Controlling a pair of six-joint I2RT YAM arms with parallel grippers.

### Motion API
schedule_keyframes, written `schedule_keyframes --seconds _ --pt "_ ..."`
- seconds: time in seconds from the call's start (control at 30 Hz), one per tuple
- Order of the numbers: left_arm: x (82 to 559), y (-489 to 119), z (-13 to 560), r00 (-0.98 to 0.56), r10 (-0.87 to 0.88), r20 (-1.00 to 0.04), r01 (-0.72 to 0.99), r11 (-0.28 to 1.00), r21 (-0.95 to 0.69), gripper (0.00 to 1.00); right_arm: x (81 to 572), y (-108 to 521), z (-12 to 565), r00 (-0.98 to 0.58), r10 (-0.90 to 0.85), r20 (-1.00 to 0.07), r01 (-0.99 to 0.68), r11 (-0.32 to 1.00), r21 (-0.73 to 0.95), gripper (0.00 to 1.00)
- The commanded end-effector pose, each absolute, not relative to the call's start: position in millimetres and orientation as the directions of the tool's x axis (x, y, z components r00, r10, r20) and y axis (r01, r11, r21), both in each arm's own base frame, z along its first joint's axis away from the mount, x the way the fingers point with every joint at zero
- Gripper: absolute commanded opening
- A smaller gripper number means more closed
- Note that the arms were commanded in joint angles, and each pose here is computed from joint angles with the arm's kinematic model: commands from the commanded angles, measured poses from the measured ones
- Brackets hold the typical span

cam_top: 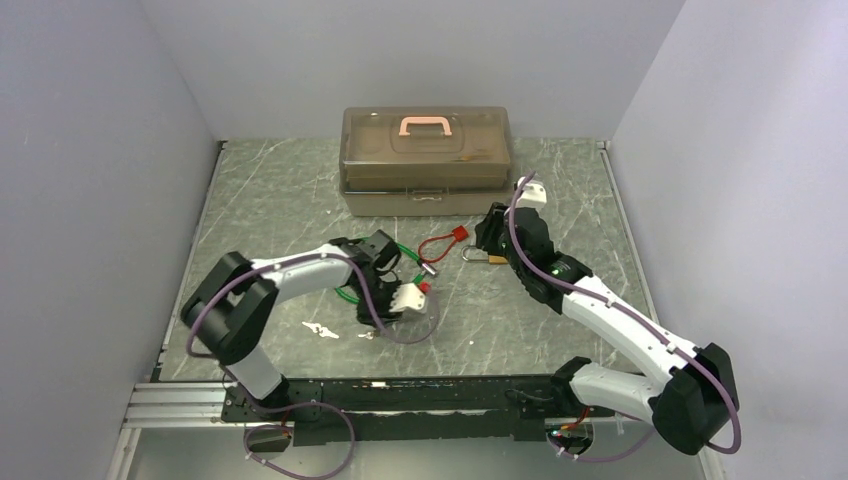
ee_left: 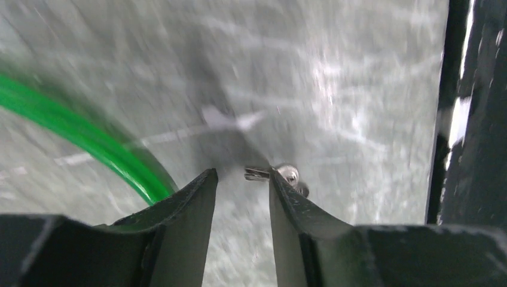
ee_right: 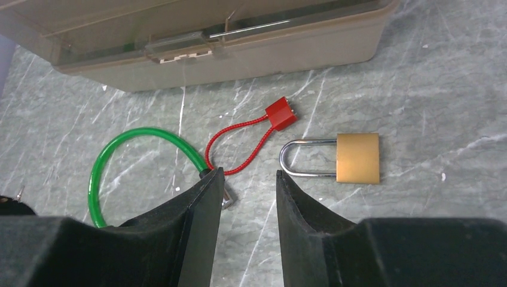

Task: Unlock with the key
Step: Move the key to the center of the board.

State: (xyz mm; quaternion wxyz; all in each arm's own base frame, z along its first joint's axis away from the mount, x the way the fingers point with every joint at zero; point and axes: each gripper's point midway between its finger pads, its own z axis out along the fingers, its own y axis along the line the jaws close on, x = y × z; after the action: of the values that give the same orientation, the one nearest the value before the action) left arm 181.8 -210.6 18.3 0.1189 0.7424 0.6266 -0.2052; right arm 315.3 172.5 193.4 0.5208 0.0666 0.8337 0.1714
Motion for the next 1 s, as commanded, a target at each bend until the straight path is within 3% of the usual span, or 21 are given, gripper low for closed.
schedule_keyframes --seconds 0.0,0.1,0.17,0.2,0.33,0.43,0.57,0.7,0.87,0.97 --pt "195 -259 40 0.054 0.843 -0.535 0.984 -0.136 -0.114 0.49 313 161 209 -0.404 0.290 -0.867 -0.050 0.940 0.338 0.40" --pt "205 -257 74 0.010 0.824 -0.566 0.992 -0.078 -0.097 0.67 312 160 216 -0.399 0.285 -0.872 -0.058 0.941 0.334 0.40" --pt "207 -245 107 -0.028 0.799 -0.601 0.995 -0.038 -0.097 0.96 312 162 219 -0.396 0.280 -0.874 -0.073 0.940 0.334 0.41" --pt "208 -236 123 -0.048 0.781 -0.623 0.996 -0.014 -0.093 0.99 312 166 221 -0.398 0.278 -0.874 -0.088 0.937 0.338 0.42" --pt "201 -180 194 -0.102 0.700 -0.707 0.994 0.092 -0.053 0.99 311 197 223 -0.433 0.258 -0.864 -0.203 0.905 0.373 0.43" --pt "208 -108 214 -0.167 0.684 -0.710 0.964 0.263 0.027 0.99 294 258 225 -0.451 0.139 -0.881 -0.369 0.871 0.326 0.44" --pt "203 -20 189 -0.341 0.693 -0.635 0.878 0.476 0.049 0.99 259 356 201 -0.483 -0.069 -0.873 -0.619 0.732 0.285 0.45" --pt "200 48 157 -0.577 0.560 -0.595 0.720 0.693 -0.045 0.99 216 438 175 -0.446 -0.255 -0.858 -0.819 0.503 0.276 0.49" --pt "200 96 146 -0.705 0.326 -0.630 0.532 0.831 -0.165 0.99 171 502 147 -0.344 -0.385 -0.856 -0.922 0.310 0.231 0.55" --pt "194 111 128 -0.729 0.328 -0.601 0.499 0.856 -0.138 0.99 164 520 133 -0.317 -0.421 -0.850 -0.936 0.282 0.209 0.58"
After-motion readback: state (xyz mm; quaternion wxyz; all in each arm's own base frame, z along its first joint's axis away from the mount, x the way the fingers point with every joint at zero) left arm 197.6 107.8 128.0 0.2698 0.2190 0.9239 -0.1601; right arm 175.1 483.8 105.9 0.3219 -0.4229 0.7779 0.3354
